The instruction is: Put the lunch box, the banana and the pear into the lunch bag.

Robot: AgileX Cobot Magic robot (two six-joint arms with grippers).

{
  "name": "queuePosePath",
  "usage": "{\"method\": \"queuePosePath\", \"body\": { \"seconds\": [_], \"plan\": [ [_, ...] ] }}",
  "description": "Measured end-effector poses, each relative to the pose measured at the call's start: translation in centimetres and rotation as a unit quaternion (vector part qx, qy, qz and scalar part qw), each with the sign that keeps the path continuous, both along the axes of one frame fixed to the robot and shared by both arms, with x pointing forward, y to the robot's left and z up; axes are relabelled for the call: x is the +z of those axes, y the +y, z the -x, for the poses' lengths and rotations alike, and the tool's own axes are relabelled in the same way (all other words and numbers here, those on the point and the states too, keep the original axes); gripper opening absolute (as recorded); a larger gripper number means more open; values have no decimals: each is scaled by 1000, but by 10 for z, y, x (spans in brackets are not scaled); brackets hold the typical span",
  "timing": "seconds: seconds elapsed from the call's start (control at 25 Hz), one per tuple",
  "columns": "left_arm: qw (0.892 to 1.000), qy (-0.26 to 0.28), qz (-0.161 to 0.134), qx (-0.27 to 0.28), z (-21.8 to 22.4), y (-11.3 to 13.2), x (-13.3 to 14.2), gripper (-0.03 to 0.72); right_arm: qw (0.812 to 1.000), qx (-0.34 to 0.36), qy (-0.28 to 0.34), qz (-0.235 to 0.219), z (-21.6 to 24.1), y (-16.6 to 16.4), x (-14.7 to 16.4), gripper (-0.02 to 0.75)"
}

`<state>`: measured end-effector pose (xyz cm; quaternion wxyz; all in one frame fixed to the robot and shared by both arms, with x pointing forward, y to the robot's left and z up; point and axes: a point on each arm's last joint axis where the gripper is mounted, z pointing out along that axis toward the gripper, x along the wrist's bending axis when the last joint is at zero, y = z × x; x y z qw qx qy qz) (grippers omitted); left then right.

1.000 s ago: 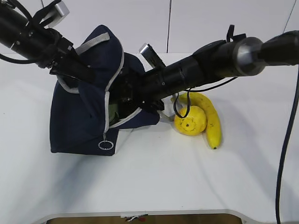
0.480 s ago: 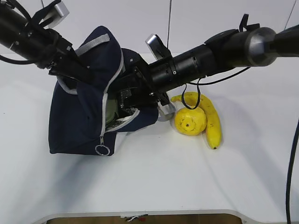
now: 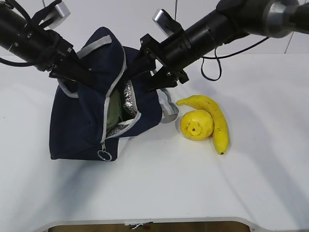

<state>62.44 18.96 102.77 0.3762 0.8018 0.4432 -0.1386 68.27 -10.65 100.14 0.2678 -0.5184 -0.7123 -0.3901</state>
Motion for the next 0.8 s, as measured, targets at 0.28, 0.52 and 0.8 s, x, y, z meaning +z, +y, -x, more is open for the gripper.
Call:
{"method": "queuePosePath", "body": {
  "seconds": [0.28, 0.52, 0.8],
  "plan": [
    [1000, 0, 0, 4, -1, 3, 0, 18, 993, -22, -43, 107, -8, -12, 31, 518],
    [1000, 0, -1, 3, -1, 3, 0, 18, 969, -53, -84, 228, -3, -34, 53, 518],
    [1000, 2, -1, 1, 0, 3, 0, 18, 914, -89, -136, 373, -1, -65, 71, 518]
  ]
}}
